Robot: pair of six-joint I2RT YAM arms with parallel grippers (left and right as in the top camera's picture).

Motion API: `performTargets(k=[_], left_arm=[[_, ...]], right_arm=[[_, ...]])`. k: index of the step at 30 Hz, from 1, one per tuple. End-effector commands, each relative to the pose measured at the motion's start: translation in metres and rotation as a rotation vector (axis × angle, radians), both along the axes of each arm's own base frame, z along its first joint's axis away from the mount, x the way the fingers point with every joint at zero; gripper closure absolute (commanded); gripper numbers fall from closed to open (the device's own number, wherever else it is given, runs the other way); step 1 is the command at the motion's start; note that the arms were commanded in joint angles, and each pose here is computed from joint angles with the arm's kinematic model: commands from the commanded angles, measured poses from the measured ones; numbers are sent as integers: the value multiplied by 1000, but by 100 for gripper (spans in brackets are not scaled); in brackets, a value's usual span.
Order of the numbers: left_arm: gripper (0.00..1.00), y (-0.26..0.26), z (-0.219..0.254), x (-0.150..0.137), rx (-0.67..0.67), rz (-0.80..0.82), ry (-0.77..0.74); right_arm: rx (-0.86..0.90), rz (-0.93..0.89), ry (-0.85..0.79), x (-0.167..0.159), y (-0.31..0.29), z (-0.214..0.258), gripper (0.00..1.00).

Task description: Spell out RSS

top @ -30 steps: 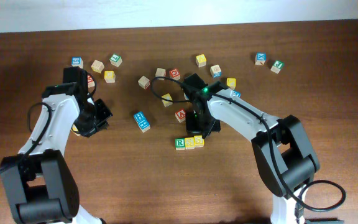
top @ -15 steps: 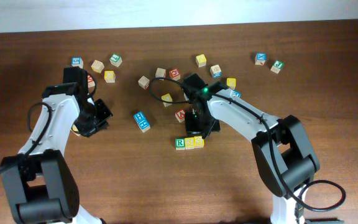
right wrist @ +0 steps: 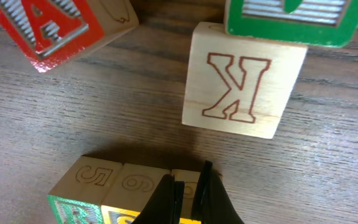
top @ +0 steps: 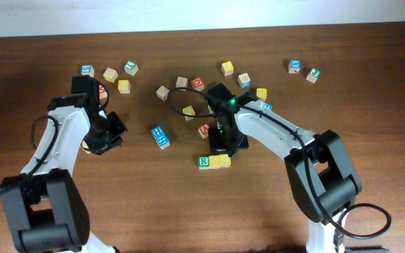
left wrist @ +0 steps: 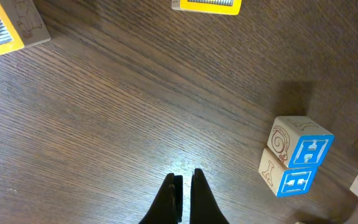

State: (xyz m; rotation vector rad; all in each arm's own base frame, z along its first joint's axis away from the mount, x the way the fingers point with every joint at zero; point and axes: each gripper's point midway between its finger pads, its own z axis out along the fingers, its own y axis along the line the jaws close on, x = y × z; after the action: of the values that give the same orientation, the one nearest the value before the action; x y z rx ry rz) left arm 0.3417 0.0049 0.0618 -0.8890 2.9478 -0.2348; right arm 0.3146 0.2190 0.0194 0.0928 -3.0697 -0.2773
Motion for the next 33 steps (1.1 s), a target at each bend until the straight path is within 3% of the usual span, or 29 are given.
performTargets(k=[1,12,18,23,24,27,33], left_arm=[[100,-1,9,4,10,-41,-34],[100,-42,9,2,9,-205,-38],[100,-90,9,-14,-23,-336,-12],[100,-88,8,-12,-2,-285,-9],[100,-81,8,-10,5,-263,-9],[100,-54,8,-6,5,-184,-7],[100,-26,8,-9,8,-102,18]], right_arm=[[9,13,25,-7,3,-4,95],[1,-56,42,15,-24,25,91],[-102,37,285,-44,-60,35,90],[-84,20,420,-77,-62,29,91],[-87,20,429,-79,-63,27,96],[-76,19,405,-76,-61,30,96],[-27,46,211,-83,-63,96,96]])
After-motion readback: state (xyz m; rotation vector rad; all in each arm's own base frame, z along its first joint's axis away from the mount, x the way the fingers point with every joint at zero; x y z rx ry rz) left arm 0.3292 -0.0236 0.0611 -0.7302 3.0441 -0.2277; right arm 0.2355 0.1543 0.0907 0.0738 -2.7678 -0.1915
